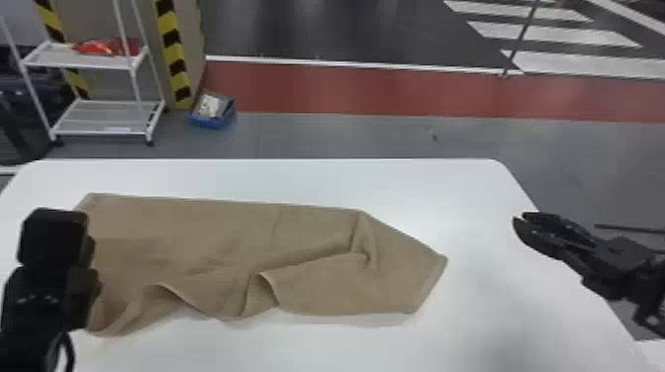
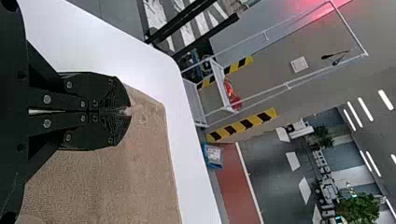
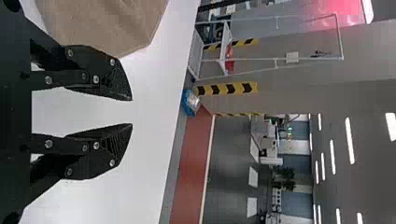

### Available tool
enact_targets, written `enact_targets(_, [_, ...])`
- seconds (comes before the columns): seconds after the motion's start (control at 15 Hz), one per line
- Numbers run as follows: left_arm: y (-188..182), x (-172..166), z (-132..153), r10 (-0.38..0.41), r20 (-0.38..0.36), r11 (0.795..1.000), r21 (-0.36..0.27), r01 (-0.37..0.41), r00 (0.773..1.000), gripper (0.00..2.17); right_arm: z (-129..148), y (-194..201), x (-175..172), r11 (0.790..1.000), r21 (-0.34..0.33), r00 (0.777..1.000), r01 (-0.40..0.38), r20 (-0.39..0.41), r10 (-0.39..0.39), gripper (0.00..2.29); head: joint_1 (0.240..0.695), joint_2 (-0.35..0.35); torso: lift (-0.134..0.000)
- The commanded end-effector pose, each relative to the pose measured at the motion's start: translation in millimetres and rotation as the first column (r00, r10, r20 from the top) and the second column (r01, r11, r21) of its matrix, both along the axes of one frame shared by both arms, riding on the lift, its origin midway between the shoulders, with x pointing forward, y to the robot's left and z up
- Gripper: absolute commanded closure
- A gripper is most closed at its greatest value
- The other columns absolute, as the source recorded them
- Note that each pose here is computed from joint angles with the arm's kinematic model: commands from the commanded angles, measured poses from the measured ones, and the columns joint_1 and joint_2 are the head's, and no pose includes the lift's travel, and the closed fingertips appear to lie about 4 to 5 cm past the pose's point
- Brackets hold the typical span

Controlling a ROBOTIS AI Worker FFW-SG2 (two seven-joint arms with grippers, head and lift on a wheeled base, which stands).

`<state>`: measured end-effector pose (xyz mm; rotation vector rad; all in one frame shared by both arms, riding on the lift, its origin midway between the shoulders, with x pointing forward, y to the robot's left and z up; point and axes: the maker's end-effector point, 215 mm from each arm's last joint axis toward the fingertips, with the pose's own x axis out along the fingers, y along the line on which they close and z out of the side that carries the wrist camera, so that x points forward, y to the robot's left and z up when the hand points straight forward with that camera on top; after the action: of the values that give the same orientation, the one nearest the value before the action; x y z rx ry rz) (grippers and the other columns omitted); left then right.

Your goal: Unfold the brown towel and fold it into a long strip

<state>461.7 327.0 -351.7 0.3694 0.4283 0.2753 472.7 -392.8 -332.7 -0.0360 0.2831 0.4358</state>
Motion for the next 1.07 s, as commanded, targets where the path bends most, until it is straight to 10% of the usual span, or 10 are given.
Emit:
enact_targets(0.0, [5,2,-5,0.004,-0.006,1.0,-0.005,-0.004,1.0,1.62,-19,45,-16,0.996,0.033,0.996,-0.078,-0.026,0.079,0.04,0.695,-0.09,-0.121])
enact_targets(0.47, [-6,7,-20,-0.027,-0.017,0.998,-0.057,0.026,0.999,1.62,-72,239,-68,0.899,-0.088,0.899,-0.429,0.053,0.434,0.2,0.695,0.119,-0.121])
enact_targets(1.0, [-4,6,-41,-0.034,-0.048,0.998,-0.059,0.031,0.998,1.62,-114,355,-76,0.823,-0.239,0.83,-0.515,0.1,0.549,0.27,0.695,0.309,-0.121])
